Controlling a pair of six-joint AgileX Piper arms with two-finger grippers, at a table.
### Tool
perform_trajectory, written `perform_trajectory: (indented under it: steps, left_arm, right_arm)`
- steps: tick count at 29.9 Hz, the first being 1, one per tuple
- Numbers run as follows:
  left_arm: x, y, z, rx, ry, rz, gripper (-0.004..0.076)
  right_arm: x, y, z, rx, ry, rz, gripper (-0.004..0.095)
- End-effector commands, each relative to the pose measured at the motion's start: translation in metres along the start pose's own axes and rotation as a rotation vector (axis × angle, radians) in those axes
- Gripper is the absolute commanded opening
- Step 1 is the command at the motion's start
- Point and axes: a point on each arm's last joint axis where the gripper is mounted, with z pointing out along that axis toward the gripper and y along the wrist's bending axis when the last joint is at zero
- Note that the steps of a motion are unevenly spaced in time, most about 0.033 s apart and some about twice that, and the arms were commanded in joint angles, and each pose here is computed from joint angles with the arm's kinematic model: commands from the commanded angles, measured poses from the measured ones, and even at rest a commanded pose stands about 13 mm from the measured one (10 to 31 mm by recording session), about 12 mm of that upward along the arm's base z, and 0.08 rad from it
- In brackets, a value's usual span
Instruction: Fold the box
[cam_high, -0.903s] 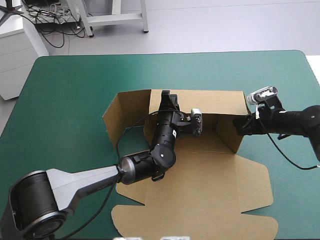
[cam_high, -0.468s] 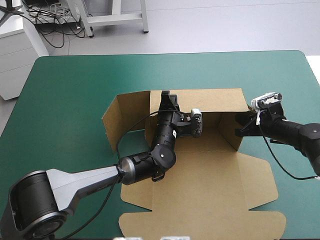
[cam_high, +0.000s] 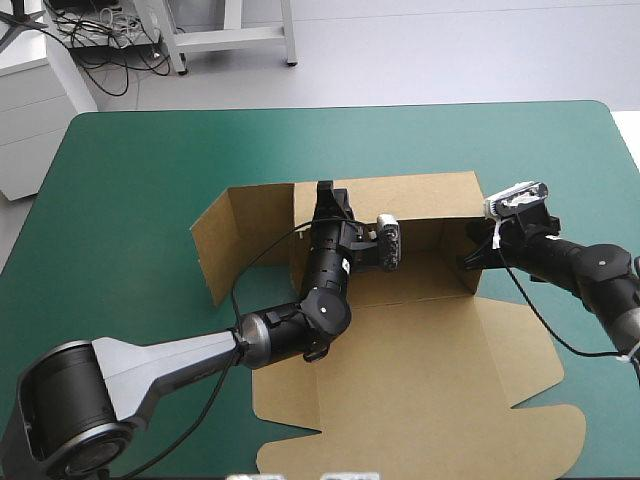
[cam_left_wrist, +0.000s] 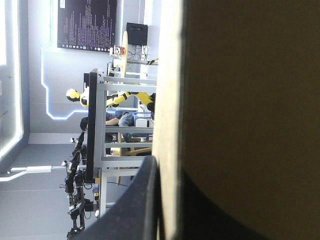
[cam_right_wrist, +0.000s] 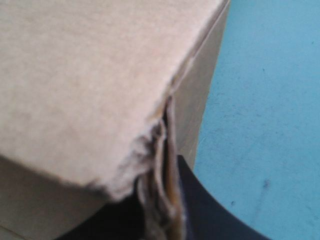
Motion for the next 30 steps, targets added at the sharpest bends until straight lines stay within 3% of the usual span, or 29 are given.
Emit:
perform_trajectory:
  steps: [1,3,6,12,14,20,30]
  left_arm:
    - [-0.008,0.021,-0.010,-0.066,-0.076,-0.012,-0.0005]
    - [-0.009,0.021,-0.010,-0.065,-0.078,-0.011,0.0021]
    - [-0.009,0.021,-0.009,-0.056,-0.086,-0.011,0.0129]
    - [-0.011,0.019,-0.009,-0.037,-0.108,-0.010,0.0516]
    - [-0.011,0.019,-0.009,-0.036,-0.109,-0.010,0.0582]
    - [-0.012,0.021,-0.013,-0.068,-0.088,-0.003,0.0587]
    - [-0.041,0.047,-0.046,-0.152,-0.162,-0.078,0.0527]
  right_arm:
    - [0.001,0.022,0.006,-0.112,0.052,-0.085,0.0000]
    - [0.001,0.024,0.007,-0.105,0.059,-0.092,0.0000]
    - [0.001,0.024,0.007,-0.092,0.063,-0.082,0.0000]
    - [0.001,0.023,0.008,-0.079,0.066,-0.072,0.0000]
    - [0.000,0.023,0.008,-0.056,0.067,-0.073,0.0000]
    - [-0.007,0.022,0.014,0.047,0.041,-0.049,0.0000]
    - [-0.054,0.000,0.043,0.086,0.048,0.068,0.0000]
